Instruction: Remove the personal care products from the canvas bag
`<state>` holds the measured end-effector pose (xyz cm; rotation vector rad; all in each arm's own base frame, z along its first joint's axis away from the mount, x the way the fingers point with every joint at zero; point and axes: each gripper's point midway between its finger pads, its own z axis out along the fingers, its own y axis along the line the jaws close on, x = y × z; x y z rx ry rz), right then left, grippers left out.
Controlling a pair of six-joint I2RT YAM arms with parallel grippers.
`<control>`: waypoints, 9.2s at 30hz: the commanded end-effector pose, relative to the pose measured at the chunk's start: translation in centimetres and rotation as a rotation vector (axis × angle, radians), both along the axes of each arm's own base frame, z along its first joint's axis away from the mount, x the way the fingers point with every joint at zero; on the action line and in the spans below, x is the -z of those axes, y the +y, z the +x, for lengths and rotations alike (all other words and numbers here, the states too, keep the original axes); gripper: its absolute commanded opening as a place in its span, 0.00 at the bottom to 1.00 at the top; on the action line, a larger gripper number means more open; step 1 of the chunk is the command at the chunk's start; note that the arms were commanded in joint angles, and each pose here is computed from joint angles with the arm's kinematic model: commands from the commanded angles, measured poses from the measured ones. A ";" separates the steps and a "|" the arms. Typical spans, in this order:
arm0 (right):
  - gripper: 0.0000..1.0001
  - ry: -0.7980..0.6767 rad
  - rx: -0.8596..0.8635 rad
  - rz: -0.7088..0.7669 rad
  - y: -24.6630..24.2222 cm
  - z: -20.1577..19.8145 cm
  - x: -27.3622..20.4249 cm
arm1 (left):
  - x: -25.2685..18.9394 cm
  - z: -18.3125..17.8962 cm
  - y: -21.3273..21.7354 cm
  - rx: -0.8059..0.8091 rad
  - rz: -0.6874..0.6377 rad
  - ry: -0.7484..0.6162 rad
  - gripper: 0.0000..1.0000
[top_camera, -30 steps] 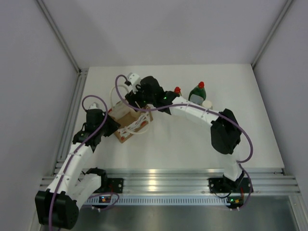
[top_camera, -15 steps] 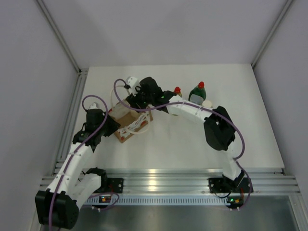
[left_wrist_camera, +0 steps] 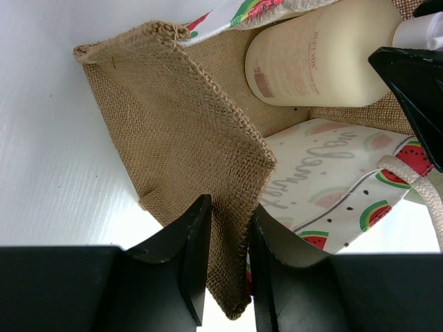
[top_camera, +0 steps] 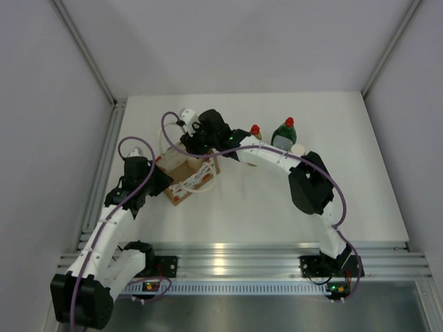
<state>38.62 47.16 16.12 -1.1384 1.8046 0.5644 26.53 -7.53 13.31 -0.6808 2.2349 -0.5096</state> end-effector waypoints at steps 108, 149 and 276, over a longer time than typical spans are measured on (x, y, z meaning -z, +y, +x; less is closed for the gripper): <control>0.00 -0.359 -0.133 0.640 -1.2 -3.1 -19.3 | 0.0 0.1 0.2 -0.002 0.012 -0.004 0.37; 0.00 -0.494 0.092 0.681 -11.4 -8.6 -31.6 | 0.0 -0.1 0.3 -0.022 0.000 -0.009 0.37; 0.99 -0.192 1.107 0.283 -43.7 -18.7 -13.4 | -17.2 -8.7 9.6 -0.142 0.480 -0.334 0.98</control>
